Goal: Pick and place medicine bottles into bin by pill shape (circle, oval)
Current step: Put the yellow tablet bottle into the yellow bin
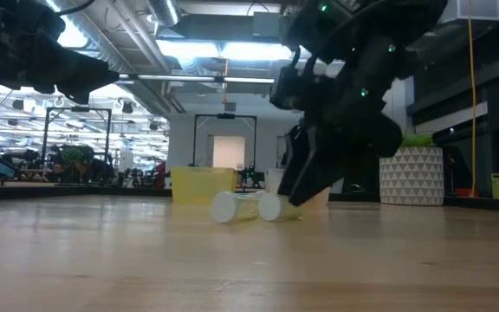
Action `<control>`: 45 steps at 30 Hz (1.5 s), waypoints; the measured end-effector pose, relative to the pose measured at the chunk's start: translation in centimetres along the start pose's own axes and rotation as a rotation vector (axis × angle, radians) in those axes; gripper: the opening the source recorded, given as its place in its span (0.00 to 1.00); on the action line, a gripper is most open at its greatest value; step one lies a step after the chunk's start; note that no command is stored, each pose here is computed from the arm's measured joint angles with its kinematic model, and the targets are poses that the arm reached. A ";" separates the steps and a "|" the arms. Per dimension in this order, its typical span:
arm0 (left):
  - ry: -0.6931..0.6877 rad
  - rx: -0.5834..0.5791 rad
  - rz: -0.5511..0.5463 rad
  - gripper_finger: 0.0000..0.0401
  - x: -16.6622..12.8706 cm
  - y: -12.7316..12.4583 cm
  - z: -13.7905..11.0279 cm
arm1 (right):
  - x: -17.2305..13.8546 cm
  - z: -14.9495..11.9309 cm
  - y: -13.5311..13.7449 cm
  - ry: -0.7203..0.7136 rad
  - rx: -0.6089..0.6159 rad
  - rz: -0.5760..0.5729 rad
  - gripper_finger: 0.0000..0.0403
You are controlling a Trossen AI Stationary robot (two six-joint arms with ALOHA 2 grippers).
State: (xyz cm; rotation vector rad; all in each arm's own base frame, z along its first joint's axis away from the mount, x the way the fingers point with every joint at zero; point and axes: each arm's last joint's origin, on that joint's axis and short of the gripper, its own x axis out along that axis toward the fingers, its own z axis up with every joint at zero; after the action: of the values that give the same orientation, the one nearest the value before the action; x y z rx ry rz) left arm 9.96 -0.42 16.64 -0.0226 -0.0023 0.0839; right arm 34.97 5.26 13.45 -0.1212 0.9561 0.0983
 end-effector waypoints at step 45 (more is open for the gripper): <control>0.000 0.007 0.000 0.37 0.0 0.0 0.0 | -1.3 6.8 -2.9 -0.222 0.081 -0.045 0.29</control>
State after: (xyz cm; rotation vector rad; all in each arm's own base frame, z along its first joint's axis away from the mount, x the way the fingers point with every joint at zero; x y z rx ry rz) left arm 9.96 -0.43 16.65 -0.0152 -0.0020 0.0836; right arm 40.12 3.39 18.56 -0.0558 0.7339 0.0309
